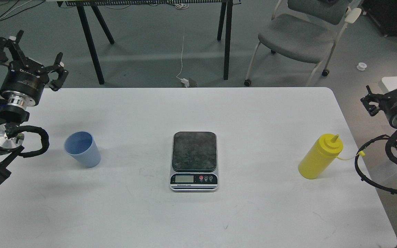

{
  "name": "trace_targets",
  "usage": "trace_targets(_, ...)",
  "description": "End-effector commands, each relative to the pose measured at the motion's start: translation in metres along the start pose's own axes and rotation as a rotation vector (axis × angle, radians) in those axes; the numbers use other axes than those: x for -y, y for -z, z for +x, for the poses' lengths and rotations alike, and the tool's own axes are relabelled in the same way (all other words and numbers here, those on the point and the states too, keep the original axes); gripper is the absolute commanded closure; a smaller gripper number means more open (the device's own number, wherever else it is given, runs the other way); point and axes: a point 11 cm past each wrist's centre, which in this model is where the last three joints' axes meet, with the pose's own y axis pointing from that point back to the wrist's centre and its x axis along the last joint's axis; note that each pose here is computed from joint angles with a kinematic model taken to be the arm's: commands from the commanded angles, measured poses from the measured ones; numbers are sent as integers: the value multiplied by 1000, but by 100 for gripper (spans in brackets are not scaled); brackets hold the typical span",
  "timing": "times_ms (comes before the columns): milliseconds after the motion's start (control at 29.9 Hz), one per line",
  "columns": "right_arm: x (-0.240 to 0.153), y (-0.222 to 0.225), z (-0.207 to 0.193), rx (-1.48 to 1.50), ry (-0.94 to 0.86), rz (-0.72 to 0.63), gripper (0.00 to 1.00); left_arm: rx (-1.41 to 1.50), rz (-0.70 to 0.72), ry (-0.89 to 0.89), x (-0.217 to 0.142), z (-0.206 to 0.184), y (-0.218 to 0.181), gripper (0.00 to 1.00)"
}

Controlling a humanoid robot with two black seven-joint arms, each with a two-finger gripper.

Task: Pour seasoning into cup on scale with both arms
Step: 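Move the left gripper forward toward the light blue cup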

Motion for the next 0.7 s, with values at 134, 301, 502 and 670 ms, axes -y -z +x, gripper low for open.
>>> trace_targets(134, 1, 1, -2, -2, 4, 1, 0, -6, 7, 22, 0, -5, 1, 0)
trace_targets(301, 1, 4, -3, -4, 7, 6, 0, 71, 68, 54, -10, 2, -13, 0)
trace_targets(502, 0, 4, -1, -2, 12, 4, 0, 384, 251, 221, -25, -14, -30, 0)
trace_targets(670, -4, 2, 5, -2, 2, 2, 0, 717, 431, 406, -45, -26, -22, 0)
